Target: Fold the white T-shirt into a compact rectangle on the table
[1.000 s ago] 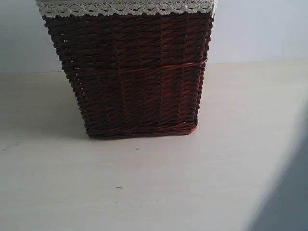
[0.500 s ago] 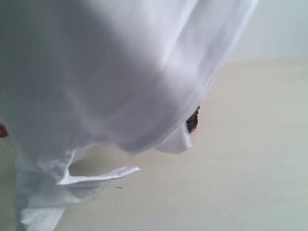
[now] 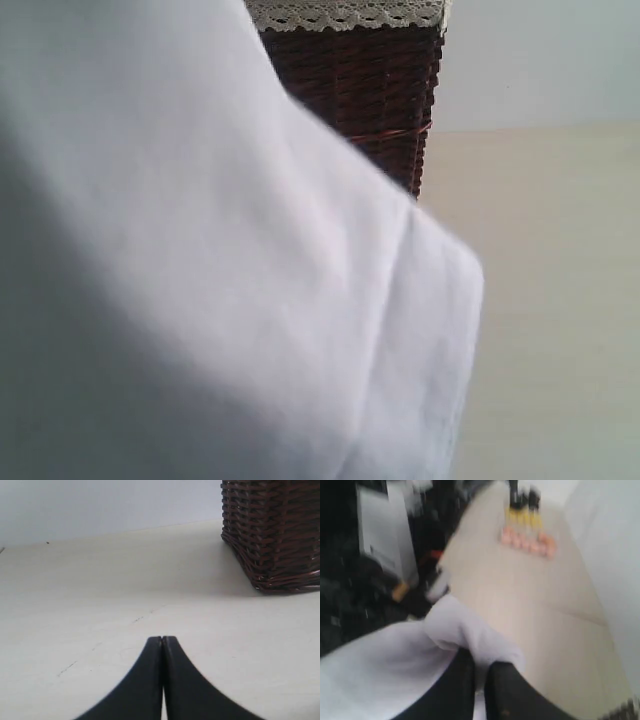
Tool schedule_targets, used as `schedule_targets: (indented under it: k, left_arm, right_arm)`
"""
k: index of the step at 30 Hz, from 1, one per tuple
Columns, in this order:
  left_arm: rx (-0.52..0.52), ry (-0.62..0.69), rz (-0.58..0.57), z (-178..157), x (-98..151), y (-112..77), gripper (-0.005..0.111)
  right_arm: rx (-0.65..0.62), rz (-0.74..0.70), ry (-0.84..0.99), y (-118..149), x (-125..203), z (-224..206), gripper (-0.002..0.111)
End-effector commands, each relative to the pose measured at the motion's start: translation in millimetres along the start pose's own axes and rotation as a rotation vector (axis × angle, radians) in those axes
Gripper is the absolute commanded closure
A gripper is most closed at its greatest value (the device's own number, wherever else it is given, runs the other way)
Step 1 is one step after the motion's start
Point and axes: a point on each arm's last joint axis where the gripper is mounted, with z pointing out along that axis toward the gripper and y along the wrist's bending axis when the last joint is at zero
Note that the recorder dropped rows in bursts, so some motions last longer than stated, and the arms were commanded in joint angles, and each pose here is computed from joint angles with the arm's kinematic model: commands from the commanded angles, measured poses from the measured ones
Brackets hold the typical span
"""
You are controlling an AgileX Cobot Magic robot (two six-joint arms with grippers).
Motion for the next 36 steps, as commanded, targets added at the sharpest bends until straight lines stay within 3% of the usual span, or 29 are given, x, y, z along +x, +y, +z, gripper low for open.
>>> schedule_targets:
  k: [1, 8, 16, 21, 25, 31, 33, 36]
  left_arm:
    - [0.003, -0.018, -0.004, -0.6, -1.9, -0.2, 0.107]
    - [0.003, -0.018, -0.004, -0.6, -1.9, -0.2, 0.107]
    - [0.003, -0.018, -0.004, -0.6, -1.9, -0.2, 0.107]
    - [0.003, -0.018, -0.004, -0.6, -1.9, -0.2, 0.107]
    - [0.003, -0.018, -0.004, -0.6, -1.9, -0.2, 0.107]
    - [0.003, -0.018, -0.004, -0.6, -1.9, -0.2, 0.107]
    - [0.003, -0.018, -0.004, -0.6, -1.9, -0.2, 0.107]
    - [0.003, -0.018, -0.004, -0.6, -1.9, -0.2, 0.107]
  right_arm:
    - [0.069, 0.004, 0.345, -11.1, 47.2, 2.3, 0.108]
    - [0.003, 0.055, 0.398, -6.2, 75.7, 15.0, 0.108]
    - [0.032, 0.139, -0.079, -32.5, 68.7, 56.8, 0.108]
    - [0.177, 0.027, -0.514, -57.4, 37.5, 56.9, 0.108]
    - [0.267, -0.212, -0.565, -64.6, 1.9, 54.4, 0.108]
    - [0.347, -0.332, -0.654, -77.6, -46.7, 52.1, 0.108]
    - [0.351, -0.308, -0.674, -82.3, -52.2, 50.6, 0.108]
    - [0.362, -0.130, -0.661, -92.3, -47.3, 48.2, 0.108]
